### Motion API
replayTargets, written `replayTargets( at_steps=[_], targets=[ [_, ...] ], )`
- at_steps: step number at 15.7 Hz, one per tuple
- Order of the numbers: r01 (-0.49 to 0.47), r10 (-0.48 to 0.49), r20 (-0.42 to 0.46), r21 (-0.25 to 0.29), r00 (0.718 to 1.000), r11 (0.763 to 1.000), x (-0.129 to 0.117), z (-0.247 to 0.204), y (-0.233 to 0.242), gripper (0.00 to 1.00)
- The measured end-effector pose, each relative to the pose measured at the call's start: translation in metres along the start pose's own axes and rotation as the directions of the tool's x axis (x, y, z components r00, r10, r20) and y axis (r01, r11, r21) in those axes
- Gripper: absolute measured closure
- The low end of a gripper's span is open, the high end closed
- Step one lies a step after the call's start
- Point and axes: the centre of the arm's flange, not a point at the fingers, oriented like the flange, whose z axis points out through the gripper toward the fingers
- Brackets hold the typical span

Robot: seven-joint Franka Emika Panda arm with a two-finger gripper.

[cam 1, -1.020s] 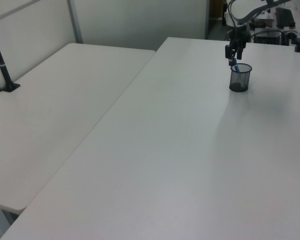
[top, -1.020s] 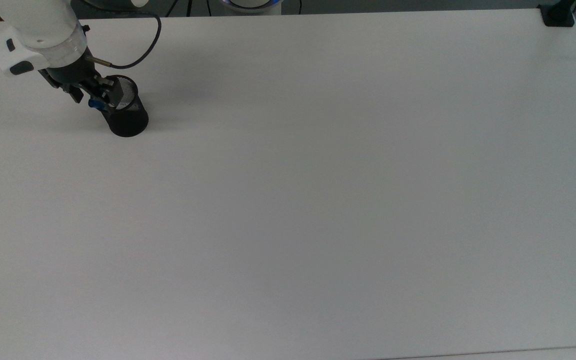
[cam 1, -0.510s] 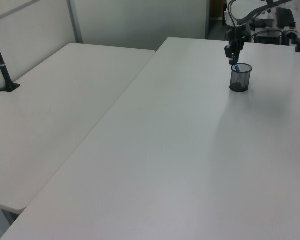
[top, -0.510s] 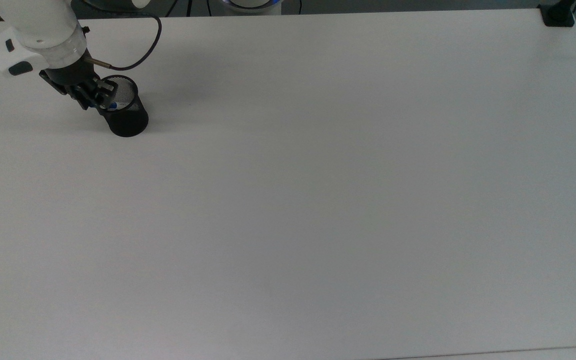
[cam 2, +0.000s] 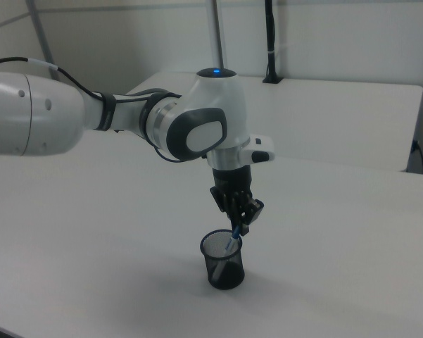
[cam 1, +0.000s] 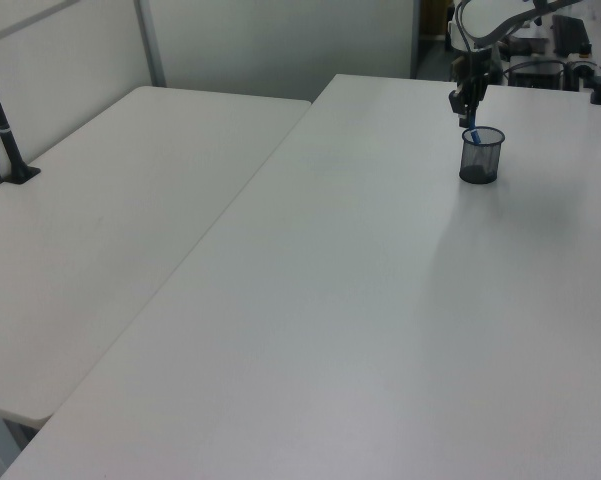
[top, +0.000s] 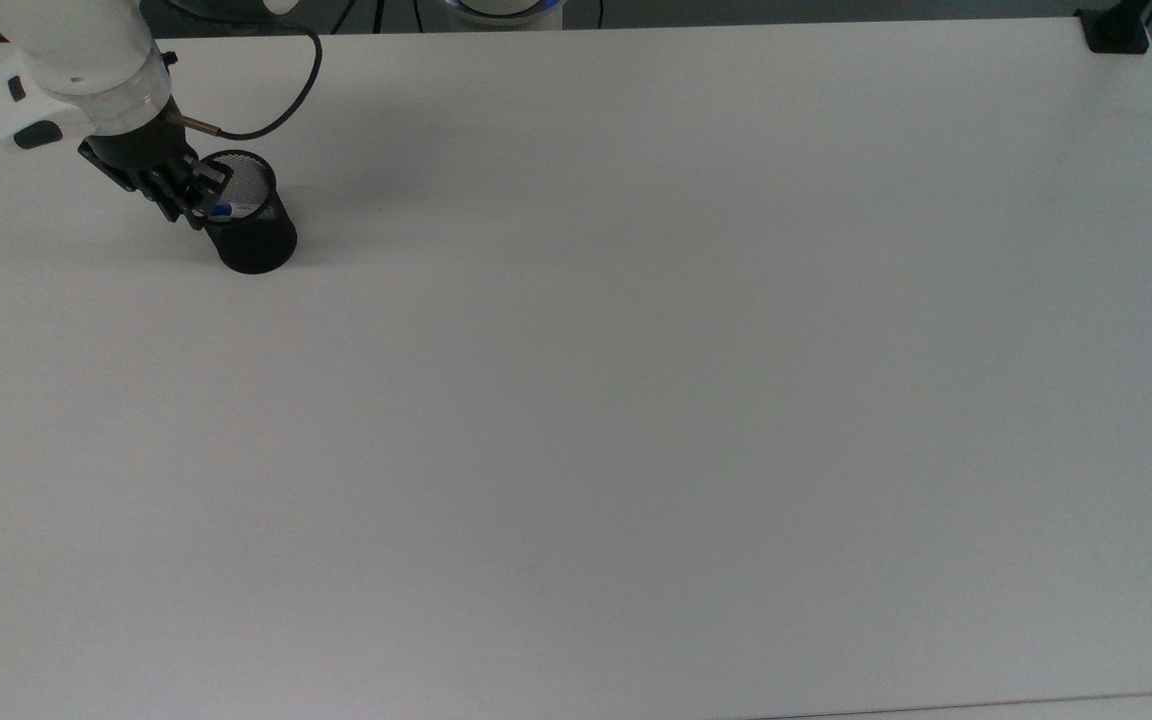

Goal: Remove the marker
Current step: 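Close the gripper on the blue marker's cap, then lift the blue marker up out of the mesh cup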

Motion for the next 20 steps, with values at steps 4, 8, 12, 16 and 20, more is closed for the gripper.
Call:
replayTargets(
  at_steps=[4,8,12,16,20],
  targets=[
    [-0.001,0.001,-0.006,0.0,1.0,1.0,0.0,-0.003,0.0,0.82],
    [-0.007,0.008,-0.049,0.011,0.999,1.0,0.004,-0.025,0.001,0.82],
    [-0.013,0.017,-0.134,0.03,0.991,0.999,0.002,-0.073,0.004,0.82],
    [-0.01,0.018,-0.227,0.037,0.974,0.999,-0.005,-0.131,0.005,0.82],
    [0.017,-0.003,-0.211,0.064,0.978,0.998,-0.02,-0.17,-0.008,0.82]
  ],
)
